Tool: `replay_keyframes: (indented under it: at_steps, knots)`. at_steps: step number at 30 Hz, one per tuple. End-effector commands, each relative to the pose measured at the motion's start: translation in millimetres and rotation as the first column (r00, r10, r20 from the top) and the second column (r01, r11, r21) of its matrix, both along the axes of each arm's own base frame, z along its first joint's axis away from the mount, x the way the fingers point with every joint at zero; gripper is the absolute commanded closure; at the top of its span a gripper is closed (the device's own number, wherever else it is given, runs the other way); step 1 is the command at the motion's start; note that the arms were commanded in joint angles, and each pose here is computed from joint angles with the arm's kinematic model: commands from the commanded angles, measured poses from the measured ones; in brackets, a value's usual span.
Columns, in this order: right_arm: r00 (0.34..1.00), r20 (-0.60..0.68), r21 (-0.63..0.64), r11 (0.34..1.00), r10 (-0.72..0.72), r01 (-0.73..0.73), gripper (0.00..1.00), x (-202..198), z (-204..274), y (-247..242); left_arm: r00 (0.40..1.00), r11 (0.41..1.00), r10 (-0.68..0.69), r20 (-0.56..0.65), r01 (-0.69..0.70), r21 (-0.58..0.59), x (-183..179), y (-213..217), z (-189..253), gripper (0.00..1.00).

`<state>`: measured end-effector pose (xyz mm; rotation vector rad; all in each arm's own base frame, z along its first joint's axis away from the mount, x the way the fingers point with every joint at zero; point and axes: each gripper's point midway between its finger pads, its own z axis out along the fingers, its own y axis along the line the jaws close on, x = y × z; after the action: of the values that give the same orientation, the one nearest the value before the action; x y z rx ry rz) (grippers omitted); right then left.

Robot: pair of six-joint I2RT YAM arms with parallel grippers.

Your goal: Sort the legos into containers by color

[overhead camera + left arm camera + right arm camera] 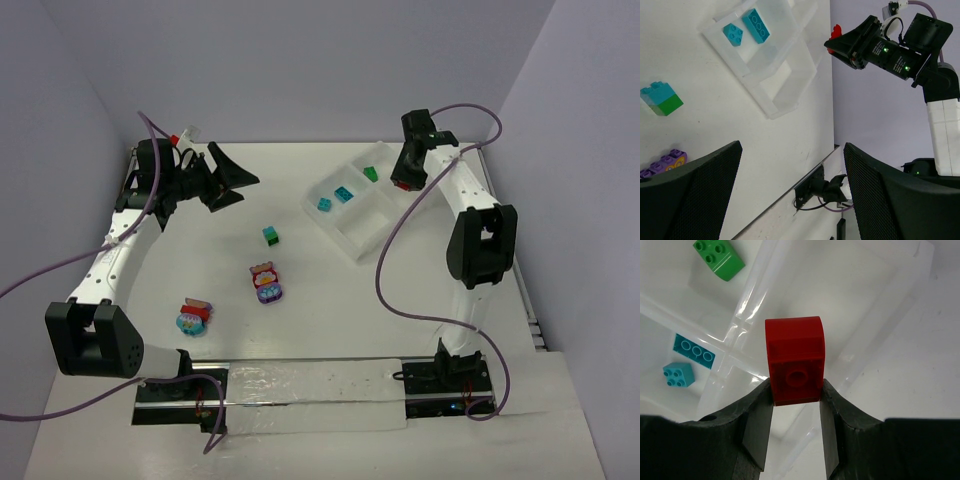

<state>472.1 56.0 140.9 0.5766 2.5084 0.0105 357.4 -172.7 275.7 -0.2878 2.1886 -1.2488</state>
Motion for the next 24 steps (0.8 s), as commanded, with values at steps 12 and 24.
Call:
replay_keyframes:
  at_steps: [12,24]
  knots:
    - [0.998,-0.023,-0.033,0.998,-0.050,0.049,0.38,8.1,-11.3,-21.1,0.998,1.000,0.005,0.062,-0.004,-0.006,18.4,-0.6,20.6,0.10]
    - [0.990,0.138,0.041,0.999,0.003,-0.008,0.26,11.8,59.6,-6.0,0.999,0.999,0.027,0.044,-0.029,0.038,22.6,5.0,12.2,0.10]
